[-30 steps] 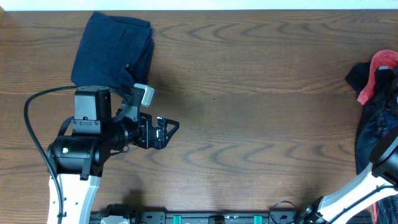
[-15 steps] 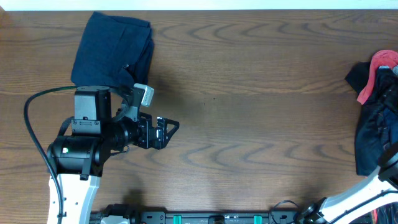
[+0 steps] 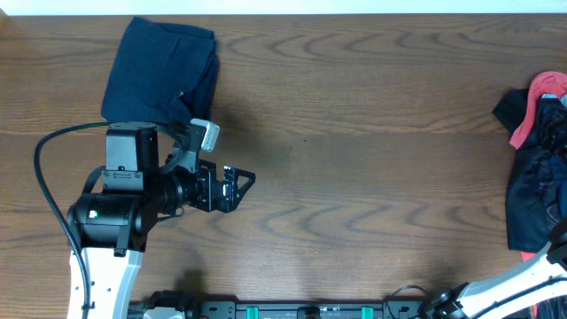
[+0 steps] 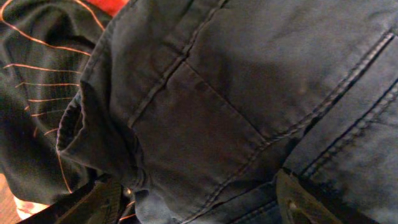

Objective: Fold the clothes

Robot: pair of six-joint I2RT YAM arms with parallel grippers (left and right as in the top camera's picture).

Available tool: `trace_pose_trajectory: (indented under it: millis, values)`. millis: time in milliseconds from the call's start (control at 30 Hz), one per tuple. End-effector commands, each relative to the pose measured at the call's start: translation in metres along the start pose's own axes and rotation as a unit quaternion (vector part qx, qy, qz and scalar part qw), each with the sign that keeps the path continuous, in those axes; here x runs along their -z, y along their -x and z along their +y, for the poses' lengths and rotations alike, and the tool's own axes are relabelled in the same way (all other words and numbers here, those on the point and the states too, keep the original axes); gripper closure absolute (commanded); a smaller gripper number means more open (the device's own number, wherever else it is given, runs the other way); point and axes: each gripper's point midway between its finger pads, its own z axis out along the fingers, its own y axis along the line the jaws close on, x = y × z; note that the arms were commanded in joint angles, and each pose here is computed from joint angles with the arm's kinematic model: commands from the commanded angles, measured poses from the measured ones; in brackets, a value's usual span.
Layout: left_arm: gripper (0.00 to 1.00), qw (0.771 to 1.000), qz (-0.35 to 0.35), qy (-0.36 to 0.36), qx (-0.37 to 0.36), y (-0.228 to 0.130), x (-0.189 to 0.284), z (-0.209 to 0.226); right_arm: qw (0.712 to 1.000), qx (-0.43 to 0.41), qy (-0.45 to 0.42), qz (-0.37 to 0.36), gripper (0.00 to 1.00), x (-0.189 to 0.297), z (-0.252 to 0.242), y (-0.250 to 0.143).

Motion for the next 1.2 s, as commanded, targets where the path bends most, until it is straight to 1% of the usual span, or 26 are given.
trace_pose_trajectory:
  millis: [0,133,200,233,333,533,633,700,767,833,967,1000,1167]
  values:
    - [0.02,1.0,-0.009,-0.002,-0.013,0.006,0.004,-0.004,1.0,-0.015,-0.023,-0.012,0.21,0.007,-0.011,0.008]
    - [0.02,1.0,-0.009,-0.002,-0.013,0.006,0.004,-0.004,1.0,0.012,-0.018,-0.016,0.21,0.004,0.014,0.01]
    - [0.02,1.0,-0.009,-0.002,-0.013,0.006,0.004,-0.004,0.999,0.024,-0.043,-0.017,0.23,0.003,0.018,0.011]
    - [0.02,1.0,-0.009,-0.002,-0.013,0.005,0.004,-0.004,0.997,0.031,-0.063,-0.018,0.26,0.002,0.018,0.011]
    - [0.02,1.0,-0.009,-0.002,-0.013,0.005,0.004,-0.004,0.991,0.02,-0.129,-0.029,0.27,0.005,0.013,0.013]
    - [0.02,1.0,-0.009,-0.002,-0.013,0.005,0.004,-0.004,0.99,0.007,-0.136,-0.035,0.42,0.004,0.017,0.014]
    - [0.02,1.0,-0.009,-0.002,-0.013,0.005,0.004,-0.004,0.989,0.006,-0.146,-0.03,0.59,0.005,0.013,0.012]
    - [0.02,1.0,-0.009,-0.002,-0.013,0.005,0.004,-0.004,0.988,0.0,-0.153,-0.03,0.73,0.006,0.009,0.011]
    - [0.02,1.0,-0.009,-0.002,-0.013,0.005,0.004,-0.004,0.99,-0.02,-0.137,-0.034,0.87,0.009,0.012,0.013]
    - [0.02,1.0,-0.009,-0.003,-0.013,0.005,0.004,-0.004,0.993,-0.026,-0.103,-0.042,0.98,0.015,0.022,0.018]
    - [0.02,1.0,-0.009,-0.003,-0.013,0.005,0.004,-0.004,0.992,-0.047,-0.072,-0.092,0.99,0.055,0.038,0.043]
    - [0.02,1.0,-0.009,-0.003,-0.013,0.005,0.004,-0.004,0.991,-0.053,-0.059,-0.113,0.99,0.073,0.045,0.052]
    - [0.02,1.0,-0.009,-0.003,-0.013,0.005,0.004,-0.004,0.983,-0.062,0.032,-0.172,0.99,0.144,0.09,0.07]
